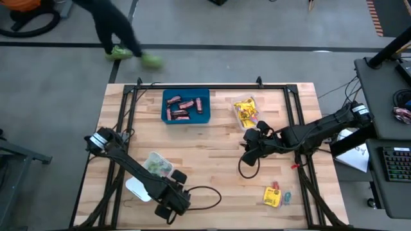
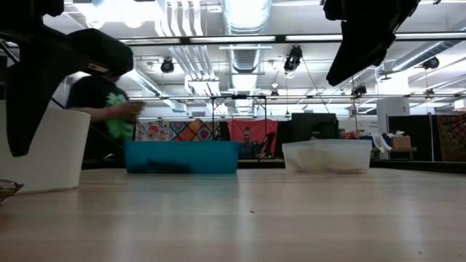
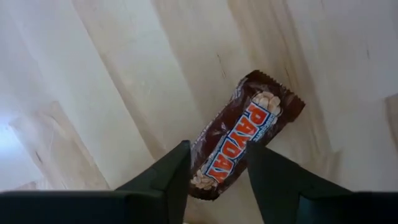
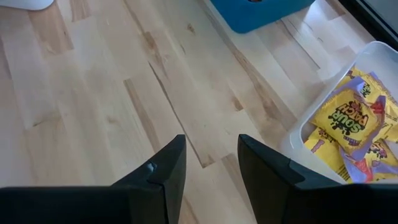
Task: Sort candy
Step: Put the brown chocolate into the blue bin
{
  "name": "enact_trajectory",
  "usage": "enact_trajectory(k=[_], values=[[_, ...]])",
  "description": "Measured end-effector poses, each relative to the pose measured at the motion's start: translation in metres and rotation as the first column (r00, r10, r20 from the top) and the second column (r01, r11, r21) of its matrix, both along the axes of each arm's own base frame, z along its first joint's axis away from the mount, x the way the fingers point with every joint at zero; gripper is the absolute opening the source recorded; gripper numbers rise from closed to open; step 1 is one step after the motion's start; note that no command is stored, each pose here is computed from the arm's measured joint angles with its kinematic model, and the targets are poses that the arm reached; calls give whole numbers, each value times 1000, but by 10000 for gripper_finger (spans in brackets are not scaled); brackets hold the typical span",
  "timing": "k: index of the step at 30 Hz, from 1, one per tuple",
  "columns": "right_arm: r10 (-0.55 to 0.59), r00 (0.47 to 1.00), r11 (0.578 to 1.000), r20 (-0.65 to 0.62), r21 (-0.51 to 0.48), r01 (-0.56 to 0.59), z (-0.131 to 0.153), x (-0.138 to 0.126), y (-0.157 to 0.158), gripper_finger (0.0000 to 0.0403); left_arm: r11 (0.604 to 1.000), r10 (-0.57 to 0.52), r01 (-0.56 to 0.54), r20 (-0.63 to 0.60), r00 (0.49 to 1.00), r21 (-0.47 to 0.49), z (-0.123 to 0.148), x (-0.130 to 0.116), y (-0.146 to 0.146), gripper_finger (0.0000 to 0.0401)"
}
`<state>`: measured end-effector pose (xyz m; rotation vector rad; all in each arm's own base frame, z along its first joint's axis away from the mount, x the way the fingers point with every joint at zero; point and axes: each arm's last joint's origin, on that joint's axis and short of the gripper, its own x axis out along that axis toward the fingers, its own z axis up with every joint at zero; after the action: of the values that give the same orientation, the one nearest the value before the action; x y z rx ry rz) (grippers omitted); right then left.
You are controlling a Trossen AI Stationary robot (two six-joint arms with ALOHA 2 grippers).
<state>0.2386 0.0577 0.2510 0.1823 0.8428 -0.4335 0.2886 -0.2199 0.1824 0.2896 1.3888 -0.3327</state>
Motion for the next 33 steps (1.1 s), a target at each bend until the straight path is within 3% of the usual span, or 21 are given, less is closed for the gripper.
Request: enact_trajectory(k=[5,12,15,33], values=[[0,1000,1000,2,1,0,0,0,0,137,995,-100,100,10,995,11,-7,2,-3,198],[-1,1000,1000,10,16,0,0,0,2,141,992,-122,122,-2,993,9,-10,2,-4,263],[8,1000,1000,14,18,-8,0,0,4,141,994,-106,105,-48,993,-18,-11,-2,-6,267],[19,999,999,33,33,-21,1,-1,11,137,992,-125,125,8,992,-19,-38,-8,-1,243]])
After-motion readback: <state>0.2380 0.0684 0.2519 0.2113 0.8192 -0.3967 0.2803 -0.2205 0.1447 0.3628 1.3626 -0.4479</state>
